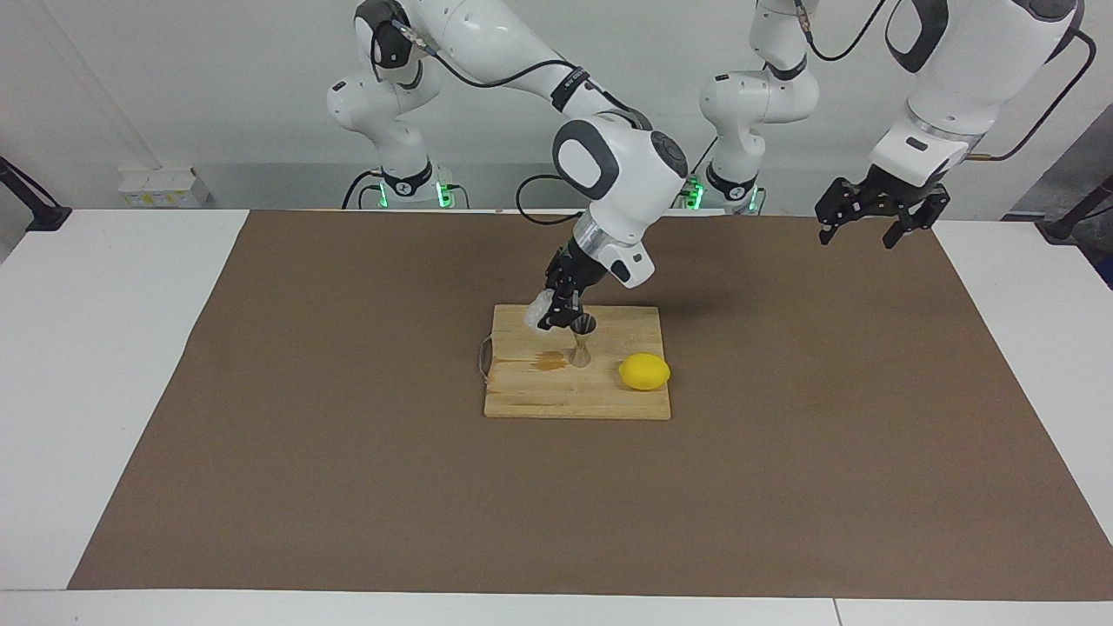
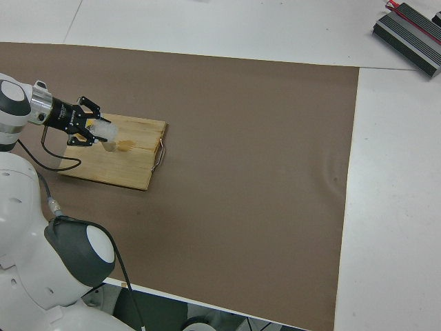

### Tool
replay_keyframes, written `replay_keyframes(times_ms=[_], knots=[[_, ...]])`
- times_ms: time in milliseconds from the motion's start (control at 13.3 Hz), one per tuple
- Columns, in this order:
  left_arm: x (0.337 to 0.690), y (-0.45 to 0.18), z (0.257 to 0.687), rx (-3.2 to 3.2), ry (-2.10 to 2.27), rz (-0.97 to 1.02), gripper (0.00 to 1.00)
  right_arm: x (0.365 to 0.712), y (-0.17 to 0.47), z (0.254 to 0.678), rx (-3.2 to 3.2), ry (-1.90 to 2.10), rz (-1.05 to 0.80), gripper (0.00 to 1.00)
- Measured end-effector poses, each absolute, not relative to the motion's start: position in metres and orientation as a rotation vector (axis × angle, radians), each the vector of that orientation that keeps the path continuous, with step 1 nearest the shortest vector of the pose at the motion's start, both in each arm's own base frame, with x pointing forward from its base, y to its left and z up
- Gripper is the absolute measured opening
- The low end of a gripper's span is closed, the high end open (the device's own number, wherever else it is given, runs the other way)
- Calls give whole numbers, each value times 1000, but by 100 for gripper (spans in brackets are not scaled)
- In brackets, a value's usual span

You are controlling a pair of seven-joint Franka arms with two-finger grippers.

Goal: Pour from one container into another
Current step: 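Carry the white cup with the right gripper over the board, then tilt the white cup with the right gripper above the metal cup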

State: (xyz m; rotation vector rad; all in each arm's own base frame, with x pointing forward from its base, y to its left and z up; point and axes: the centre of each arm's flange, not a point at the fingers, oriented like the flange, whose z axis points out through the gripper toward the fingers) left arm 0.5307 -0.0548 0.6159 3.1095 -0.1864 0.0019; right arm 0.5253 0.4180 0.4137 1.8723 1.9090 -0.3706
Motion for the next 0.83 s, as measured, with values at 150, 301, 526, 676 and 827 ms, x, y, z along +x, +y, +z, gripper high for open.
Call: replay_keyframes(times_ms=[150,301,526,676,827], knots=[[531,-55,616,3109,-186,2,100,526,419,416,1878,1904,-362,55],[531,-55,616,3109,-186,1,100,527,419,418,1879,1903,-357,55],[531,-55,616,3109,-186,2,100,522,427,416,1854,1909,-352,55],[531,-55,616,3109,-186,2,100,520,431,411,1843,1901,-356,55],[531,-55,616,3109,-186,3,100,520,433,407,1833,1897,-360,55]])
